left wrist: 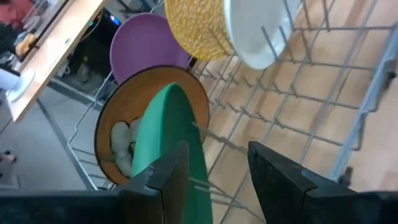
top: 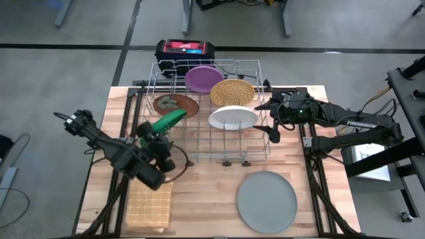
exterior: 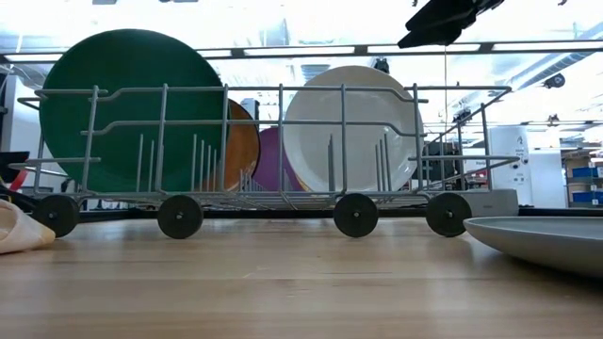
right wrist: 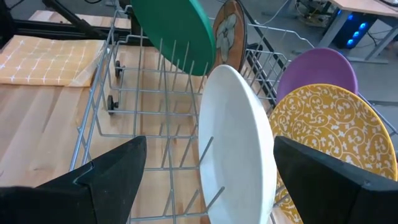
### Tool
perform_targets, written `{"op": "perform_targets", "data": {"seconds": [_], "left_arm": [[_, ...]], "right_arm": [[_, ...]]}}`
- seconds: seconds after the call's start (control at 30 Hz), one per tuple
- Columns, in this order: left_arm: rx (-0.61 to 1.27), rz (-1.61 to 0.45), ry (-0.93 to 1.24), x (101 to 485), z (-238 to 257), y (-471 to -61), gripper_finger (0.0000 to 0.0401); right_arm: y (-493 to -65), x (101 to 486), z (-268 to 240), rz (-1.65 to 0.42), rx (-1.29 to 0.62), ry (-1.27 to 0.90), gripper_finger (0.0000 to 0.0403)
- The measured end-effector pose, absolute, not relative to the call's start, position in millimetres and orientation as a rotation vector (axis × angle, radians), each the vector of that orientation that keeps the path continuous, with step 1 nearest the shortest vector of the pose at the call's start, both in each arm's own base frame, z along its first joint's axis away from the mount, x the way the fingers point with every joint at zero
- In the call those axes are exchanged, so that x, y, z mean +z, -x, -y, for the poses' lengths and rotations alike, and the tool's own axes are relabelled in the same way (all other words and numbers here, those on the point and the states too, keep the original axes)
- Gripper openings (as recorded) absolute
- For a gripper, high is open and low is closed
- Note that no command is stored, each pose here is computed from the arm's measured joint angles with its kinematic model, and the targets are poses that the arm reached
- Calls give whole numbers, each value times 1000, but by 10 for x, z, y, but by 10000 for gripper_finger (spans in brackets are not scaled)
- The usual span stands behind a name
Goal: Sort dishes
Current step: Put the grey plate into the dish rack
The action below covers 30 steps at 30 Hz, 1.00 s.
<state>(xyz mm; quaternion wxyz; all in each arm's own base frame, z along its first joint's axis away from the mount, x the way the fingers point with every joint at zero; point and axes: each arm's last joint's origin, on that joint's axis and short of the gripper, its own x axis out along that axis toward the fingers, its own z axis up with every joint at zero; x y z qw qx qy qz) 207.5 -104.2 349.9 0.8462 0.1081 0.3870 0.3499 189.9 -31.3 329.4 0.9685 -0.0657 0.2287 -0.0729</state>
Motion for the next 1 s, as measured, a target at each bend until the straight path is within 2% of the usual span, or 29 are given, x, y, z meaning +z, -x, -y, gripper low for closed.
{"op": "perform_targets", "data": {"seconds": [1.0], "left_arm": [[794,-911,-335,3553,632,-2065,155]], "right_arm": [[-1900,3267,314,-470,-146,132,341]]}}
